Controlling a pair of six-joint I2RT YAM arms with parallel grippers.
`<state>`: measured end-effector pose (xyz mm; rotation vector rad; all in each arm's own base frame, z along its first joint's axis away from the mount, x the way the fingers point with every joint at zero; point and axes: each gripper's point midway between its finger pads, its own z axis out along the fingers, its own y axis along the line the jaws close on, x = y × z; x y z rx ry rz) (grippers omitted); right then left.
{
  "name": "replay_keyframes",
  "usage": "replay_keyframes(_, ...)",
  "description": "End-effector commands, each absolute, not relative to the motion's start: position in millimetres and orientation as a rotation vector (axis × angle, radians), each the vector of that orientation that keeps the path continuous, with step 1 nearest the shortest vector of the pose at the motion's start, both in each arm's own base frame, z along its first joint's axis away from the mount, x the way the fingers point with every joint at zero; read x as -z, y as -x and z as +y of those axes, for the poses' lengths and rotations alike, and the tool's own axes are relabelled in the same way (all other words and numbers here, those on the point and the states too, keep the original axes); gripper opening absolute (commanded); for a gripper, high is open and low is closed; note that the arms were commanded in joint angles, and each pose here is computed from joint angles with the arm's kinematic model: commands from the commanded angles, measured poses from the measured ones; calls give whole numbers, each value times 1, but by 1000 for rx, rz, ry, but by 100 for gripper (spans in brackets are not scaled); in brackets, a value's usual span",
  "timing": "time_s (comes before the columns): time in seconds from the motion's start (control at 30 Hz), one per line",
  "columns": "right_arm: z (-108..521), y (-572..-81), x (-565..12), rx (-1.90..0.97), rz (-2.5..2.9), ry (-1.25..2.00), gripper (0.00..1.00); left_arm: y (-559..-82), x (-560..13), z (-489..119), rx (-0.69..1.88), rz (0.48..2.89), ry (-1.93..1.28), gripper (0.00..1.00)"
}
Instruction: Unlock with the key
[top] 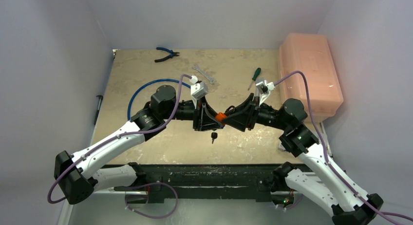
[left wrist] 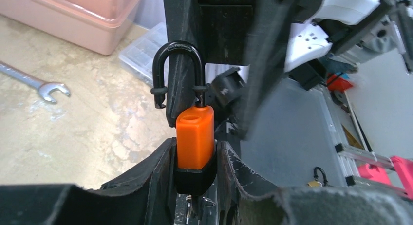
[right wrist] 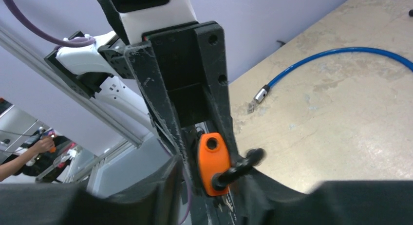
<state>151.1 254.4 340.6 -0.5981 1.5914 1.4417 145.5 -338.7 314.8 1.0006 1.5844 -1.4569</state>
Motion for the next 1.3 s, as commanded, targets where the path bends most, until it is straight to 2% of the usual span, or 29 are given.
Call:
replay_keyframes(0.0,253,-152,-357,-1429,1548,583,57,-166,-325,-340,1347,1553,-947,0)
replay_keyframes(0.1,248,-158,-353,-1371,1583,544,72,-170,-327,-337,1320,1554,-928,0)
replay_keyframes(0.3,237,-168,-343,-1260,1648,489,79,-171,-325,-335,1302,1563,-926,0)
replay_keyframes(0.5,222,-172,-341,-1147,1683,454,93,-168,-335,-332,1309,1544,-923,0)
replay_keyframes(0.8,201,-160,-380,-1071,1557,448,95,-154,-342,-327,1321,1580,-1005,0)
replay_keyframes(1.03,201,-155,-411,-1081,1439,483,96,-131,-355,-326,1440,1519,-1086,0)
replay_keyframes(1.27,221,-148,-414,-1182,1412,600,83,-119,-369,-324,1506,1461,-1096,0)
